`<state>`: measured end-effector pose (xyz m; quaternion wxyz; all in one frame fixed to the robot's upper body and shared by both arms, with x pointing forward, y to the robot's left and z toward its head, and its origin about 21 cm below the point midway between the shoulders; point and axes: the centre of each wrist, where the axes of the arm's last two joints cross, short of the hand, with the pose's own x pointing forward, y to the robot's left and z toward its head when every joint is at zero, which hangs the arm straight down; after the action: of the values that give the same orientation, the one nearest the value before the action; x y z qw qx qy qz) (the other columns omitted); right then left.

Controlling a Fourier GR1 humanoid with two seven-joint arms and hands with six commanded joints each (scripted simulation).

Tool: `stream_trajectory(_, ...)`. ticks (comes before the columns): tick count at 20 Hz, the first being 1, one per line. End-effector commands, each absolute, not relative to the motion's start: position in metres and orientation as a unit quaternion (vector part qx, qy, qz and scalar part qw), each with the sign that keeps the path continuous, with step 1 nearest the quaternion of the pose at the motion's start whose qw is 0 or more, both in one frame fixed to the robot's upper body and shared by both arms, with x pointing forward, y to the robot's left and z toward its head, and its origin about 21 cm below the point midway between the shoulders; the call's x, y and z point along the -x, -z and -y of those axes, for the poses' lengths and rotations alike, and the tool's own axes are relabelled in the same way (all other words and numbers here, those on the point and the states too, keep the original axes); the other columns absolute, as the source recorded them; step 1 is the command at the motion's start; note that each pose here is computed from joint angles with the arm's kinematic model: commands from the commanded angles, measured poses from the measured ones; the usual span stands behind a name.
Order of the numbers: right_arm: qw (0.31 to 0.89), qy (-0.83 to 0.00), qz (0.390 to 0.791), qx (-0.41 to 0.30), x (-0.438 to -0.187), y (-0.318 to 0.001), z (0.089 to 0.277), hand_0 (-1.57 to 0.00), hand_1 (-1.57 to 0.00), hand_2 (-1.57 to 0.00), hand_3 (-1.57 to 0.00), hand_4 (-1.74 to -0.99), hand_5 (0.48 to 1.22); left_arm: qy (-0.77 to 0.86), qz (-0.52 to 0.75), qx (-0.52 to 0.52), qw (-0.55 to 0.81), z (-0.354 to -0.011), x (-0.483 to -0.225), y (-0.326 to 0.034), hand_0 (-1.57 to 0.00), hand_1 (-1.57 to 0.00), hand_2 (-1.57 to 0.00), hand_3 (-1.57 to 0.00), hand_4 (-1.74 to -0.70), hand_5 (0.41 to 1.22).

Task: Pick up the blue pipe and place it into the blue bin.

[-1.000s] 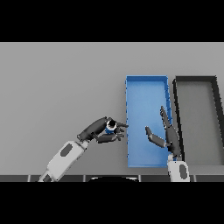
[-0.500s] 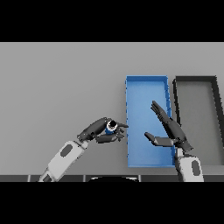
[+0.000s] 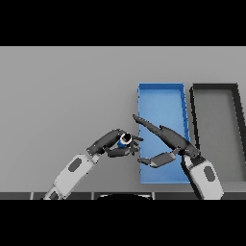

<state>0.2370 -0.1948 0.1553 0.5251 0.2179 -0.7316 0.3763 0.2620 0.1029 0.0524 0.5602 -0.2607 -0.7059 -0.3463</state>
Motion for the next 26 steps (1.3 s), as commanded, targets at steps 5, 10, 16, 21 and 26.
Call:
stream_trajectory(5,0.493,-0.434,0.715,-0.241,-0.252,-0.167,0.167,0.00,0.00,0.00,0.00,-1.270,0.530,0.342,0.707,0.269,0.557,-0.110,-0.265,-0.051,-1.57,-1.57,-1.57,-1.45,-1.73,1.221)
stream_trajectory(10,0.496,-0.458,0.693,-0.251,-0.265,-0.169,0.140,0.00,0.00,0.00,0.00,-1.226,0.520,0.344,0.697,0.281,0.563,-0.108,-0.271,-0.046,-1.57,-1.57,-1.57,-1.51,-1.73,1.221)
stream_trajectory(16,0.494,-0.479,0.675,-0.268,-0.286,-0.171,0.115,-0.01,-0.04,-0.07,-0.01,-1.241,0.516,0.348,0.690,0.289,0.565,-0.113,-0.270,-0.049,-1.57,-1.57,-1.57,-1.47,-1.72,1.221)
stream_trajectory(21,0.481,-0.506,0.658,-0.281,-0.289,-0.171,0.099,-0.70,-0.71,-0.71,-0.56,-1.453,0.551,0.398,0.702,0.228,0.545,-0.113,-0.270,-0.054,-0.88,-0.83,-0.80,-0.67,-1.61,1.221)
stream_trajectory(26,0.493,-0.477,0.654,-0.319,-0.288,-0.171,0.090,-1.28,-1.29,-1.29,-1.19,-1.475,0.809,0.335,0.714,0.286,0.544,-0.110,-0.266,-0.050,-1.29,-1.28,-1.27,-0.53,-1.70,1.206)
